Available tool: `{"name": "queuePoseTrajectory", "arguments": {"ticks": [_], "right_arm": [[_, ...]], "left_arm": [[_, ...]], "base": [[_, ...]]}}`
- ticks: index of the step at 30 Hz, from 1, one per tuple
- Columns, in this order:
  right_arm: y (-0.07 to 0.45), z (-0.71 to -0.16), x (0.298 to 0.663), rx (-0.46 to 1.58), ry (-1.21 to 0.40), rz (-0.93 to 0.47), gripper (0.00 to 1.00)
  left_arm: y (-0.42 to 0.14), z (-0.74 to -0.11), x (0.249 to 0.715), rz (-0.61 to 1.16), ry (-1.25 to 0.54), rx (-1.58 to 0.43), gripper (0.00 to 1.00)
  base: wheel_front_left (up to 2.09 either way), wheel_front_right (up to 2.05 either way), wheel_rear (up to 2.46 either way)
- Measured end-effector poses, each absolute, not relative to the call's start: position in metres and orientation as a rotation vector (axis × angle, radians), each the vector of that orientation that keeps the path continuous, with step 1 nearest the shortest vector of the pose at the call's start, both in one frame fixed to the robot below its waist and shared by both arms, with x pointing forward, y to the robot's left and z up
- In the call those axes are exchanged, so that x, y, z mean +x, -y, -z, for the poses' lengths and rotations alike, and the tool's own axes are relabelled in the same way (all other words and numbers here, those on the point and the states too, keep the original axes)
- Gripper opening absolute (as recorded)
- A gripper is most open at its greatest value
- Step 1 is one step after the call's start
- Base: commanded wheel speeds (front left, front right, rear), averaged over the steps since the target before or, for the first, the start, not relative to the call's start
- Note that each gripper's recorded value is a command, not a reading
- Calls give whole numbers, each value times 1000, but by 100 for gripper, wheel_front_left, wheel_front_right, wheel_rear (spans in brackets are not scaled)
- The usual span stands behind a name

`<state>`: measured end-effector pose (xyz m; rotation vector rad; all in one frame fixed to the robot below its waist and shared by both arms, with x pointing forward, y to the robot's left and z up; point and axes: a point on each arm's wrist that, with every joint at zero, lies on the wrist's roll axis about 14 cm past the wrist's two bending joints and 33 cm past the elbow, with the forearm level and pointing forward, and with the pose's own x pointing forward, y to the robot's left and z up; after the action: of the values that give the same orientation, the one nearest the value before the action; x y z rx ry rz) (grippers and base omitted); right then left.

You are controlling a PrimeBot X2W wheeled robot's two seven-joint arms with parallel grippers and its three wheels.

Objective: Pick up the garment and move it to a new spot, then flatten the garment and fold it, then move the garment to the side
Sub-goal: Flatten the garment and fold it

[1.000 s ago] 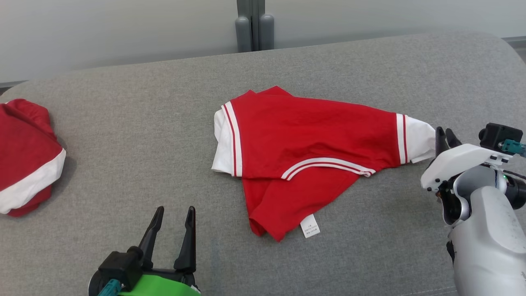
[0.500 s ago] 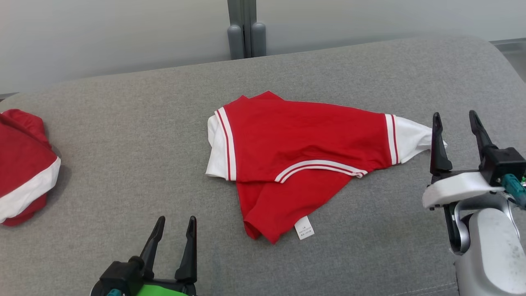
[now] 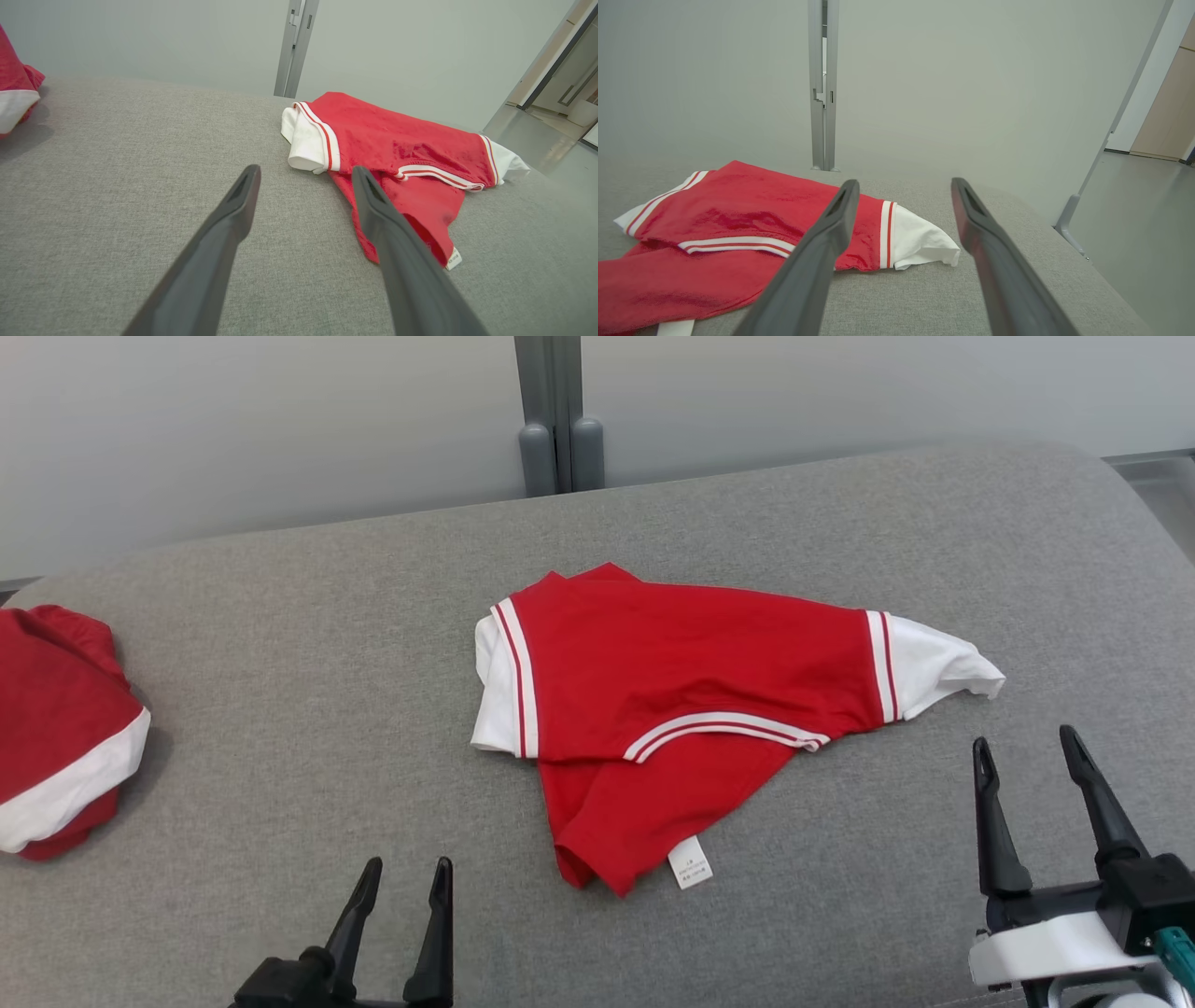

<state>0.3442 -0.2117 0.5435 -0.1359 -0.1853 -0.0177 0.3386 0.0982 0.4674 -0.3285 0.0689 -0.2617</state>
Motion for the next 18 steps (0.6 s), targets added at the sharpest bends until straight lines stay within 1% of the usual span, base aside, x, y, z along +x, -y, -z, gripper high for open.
{"name": "queuePoseTrajectory", "arguments": {"ticks": [6, 11, 14, 18], "right_arm": [[206, -523, 331, -114, 122, 2, 100], [202, -519, 331, -90, 112, -8, 100], [199, -519, 332, -82, 112, -16, 100], [196, -522, 336, -80, 123, -23, 100]], "left_arm": [[-92, -466, 332, 280, -77, -331, 100], [-82, -461, 328, 307, -102, -344, 100], [-57, -449, 317, 369, -167, -408, 100], [-23, -435, 303, 492, -251, -438, 100]], "base": [[0, 0, 0], [0, 0, 0], [0, 0, 0], [0, 0, 0]]}}
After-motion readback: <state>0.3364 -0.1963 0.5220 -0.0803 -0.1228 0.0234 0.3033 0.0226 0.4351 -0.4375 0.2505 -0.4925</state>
